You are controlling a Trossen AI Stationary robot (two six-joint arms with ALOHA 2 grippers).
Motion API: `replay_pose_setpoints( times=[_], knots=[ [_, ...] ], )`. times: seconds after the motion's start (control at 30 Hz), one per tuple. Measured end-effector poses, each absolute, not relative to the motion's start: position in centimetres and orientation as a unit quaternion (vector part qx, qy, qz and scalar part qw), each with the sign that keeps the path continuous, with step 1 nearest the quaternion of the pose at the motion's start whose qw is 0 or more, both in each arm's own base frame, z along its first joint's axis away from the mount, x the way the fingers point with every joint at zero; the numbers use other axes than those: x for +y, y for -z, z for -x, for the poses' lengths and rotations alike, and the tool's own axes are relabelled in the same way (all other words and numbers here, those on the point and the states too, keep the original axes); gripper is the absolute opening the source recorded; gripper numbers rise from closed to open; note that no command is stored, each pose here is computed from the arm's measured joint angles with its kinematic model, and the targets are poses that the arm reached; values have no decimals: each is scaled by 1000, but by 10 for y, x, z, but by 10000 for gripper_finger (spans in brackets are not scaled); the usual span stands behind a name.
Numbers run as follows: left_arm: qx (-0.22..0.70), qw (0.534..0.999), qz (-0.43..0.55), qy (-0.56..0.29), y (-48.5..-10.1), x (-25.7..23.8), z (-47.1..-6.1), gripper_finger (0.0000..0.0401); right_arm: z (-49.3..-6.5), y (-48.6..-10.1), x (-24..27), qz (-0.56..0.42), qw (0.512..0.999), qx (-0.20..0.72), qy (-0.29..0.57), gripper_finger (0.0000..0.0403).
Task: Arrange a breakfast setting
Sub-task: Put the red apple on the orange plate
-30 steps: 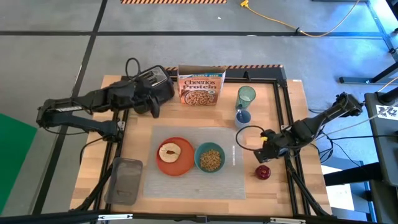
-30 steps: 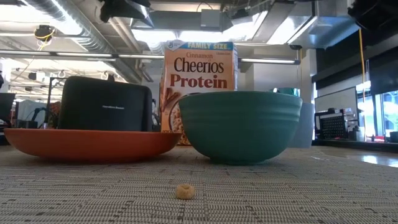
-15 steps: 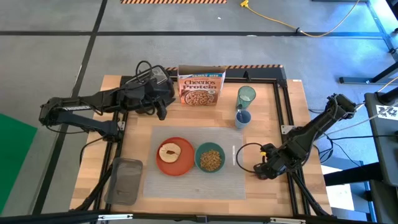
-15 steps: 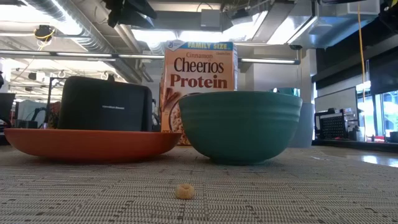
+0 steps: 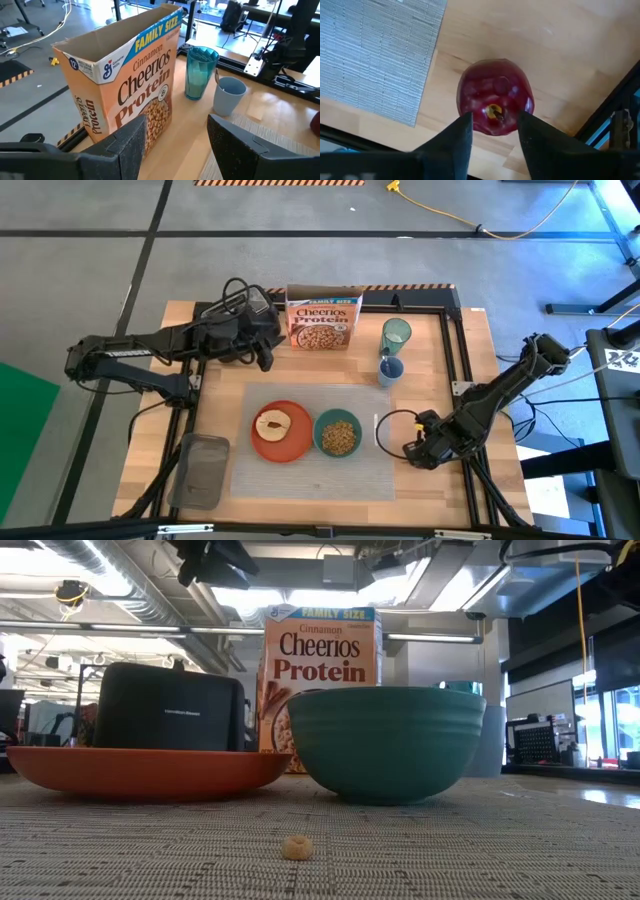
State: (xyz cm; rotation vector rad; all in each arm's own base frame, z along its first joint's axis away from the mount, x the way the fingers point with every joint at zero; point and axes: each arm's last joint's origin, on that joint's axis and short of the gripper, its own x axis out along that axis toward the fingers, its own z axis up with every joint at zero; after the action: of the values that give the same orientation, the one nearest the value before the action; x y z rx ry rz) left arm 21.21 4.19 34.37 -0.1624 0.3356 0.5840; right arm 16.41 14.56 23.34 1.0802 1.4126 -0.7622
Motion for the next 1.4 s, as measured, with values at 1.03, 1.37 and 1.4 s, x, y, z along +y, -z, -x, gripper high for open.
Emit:
replay_pose_setpoints(
  times=[1.03,1.37,1.4],
  knots=[
    [164,940,84,-287,-343,42,-212,204,-165,-230,146,-442,574,605,329,132],
    [162,939,92,-288,-343,42,-212,204,-168,-219,150,-433,564,624,324,85],
    [162,939,94,-288,-343,42,-212,204,-167,-220,150,-431,563,625,327,78]
  ],
)
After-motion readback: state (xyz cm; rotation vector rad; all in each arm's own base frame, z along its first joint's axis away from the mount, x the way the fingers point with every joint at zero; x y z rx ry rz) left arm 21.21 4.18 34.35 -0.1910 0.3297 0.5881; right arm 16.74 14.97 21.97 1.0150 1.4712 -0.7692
